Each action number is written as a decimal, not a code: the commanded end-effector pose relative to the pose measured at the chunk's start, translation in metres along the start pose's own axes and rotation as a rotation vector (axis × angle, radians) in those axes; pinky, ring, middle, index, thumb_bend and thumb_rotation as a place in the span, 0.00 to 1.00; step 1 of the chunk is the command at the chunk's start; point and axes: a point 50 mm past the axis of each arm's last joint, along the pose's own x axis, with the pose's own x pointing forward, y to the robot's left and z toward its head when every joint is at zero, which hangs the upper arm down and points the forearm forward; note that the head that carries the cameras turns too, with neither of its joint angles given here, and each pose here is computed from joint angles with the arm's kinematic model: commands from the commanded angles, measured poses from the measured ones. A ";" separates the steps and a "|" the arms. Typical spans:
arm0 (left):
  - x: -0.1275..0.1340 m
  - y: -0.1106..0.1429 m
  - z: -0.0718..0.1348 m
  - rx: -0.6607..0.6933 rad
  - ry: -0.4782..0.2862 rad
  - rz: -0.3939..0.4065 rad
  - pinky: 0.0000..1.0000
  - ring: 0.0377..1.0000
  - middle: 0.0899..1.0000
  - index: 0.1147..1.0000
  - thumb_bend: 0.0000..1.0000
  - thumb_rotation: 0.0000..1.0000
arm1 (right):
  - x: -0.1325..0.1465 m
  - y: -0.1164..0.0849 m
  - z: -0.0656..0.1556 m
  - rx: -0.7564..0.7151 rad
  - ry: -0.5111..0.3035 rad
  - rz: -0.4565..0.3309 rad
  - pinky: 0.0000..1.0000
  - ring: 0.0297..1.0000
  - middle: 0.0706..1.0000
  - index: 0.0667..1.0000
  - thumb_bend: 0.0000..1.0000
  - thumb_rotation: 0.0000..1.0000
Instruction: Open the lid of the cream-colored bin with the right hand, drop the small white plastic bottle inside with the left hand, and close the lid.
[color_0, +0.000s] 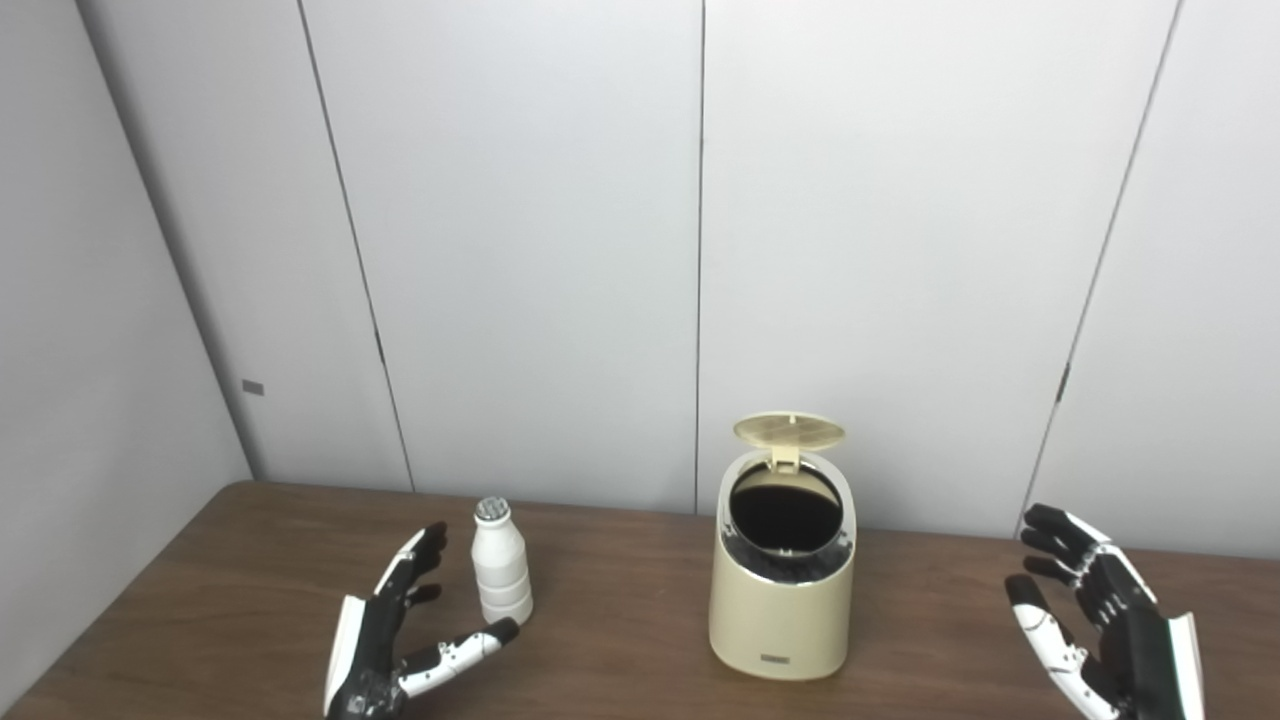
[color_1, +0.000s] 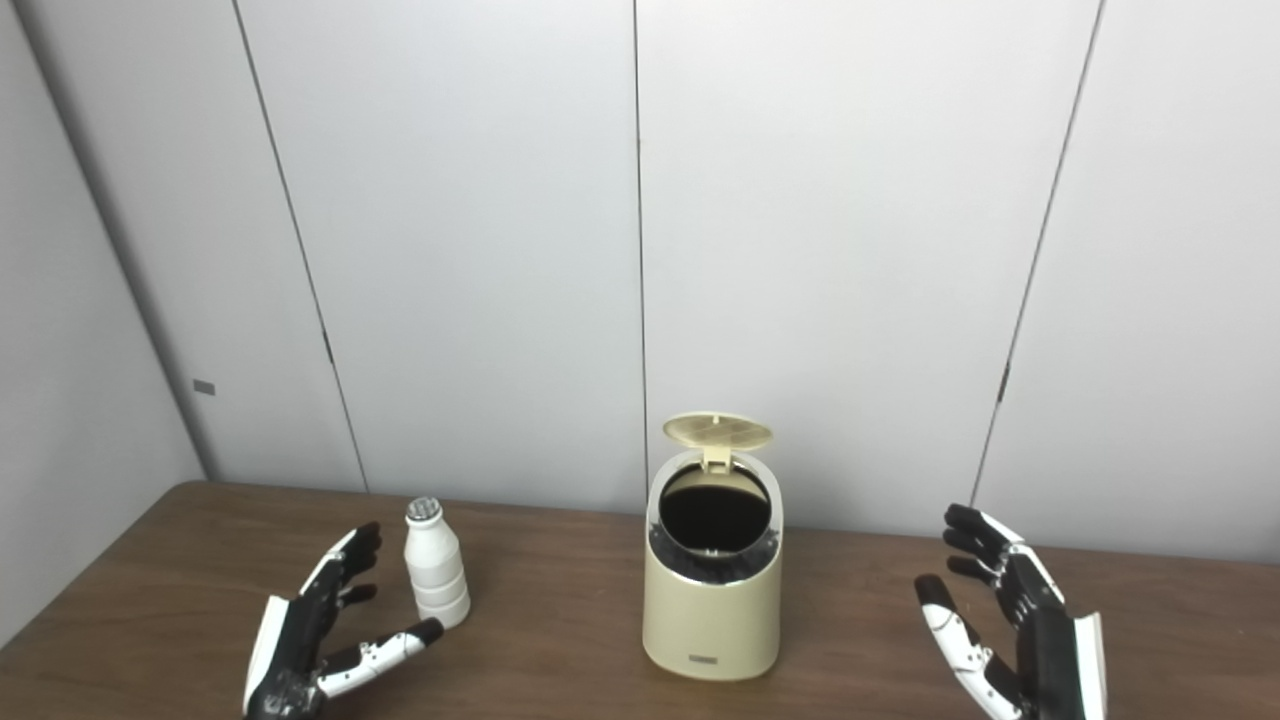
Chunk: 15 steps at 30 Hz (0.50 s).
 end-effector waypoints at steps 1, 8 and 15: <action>0.017 -0.002 0.009 0.048 -0.037 0.001 0.79 0.86 0.86 0.88 1.00 0.28 | 0.017 -0.001 0.014 0.020 -0.093 -0.001 0.67 0.73 0.74 0.73 0.30 0.49; 0.039 -0.010 0.001 0.177 0.011 -0.035 0.70 0.80 0.84 0.88 1.00 0.31 | 0.013 0.002 0.017 0.024 -0.097 0.002 0.65 0.73 0.74 0.71 0.30 0.45; 0.052 -0.014 -0.007 0.229 0.063 -0.045 0.67 0.80 0.84 0.88 1.00 0.31 | 0.013 0.001 0.019 0.026 -0.102 0.005 0.65 0.73 0.74 0.72 0.30 0.46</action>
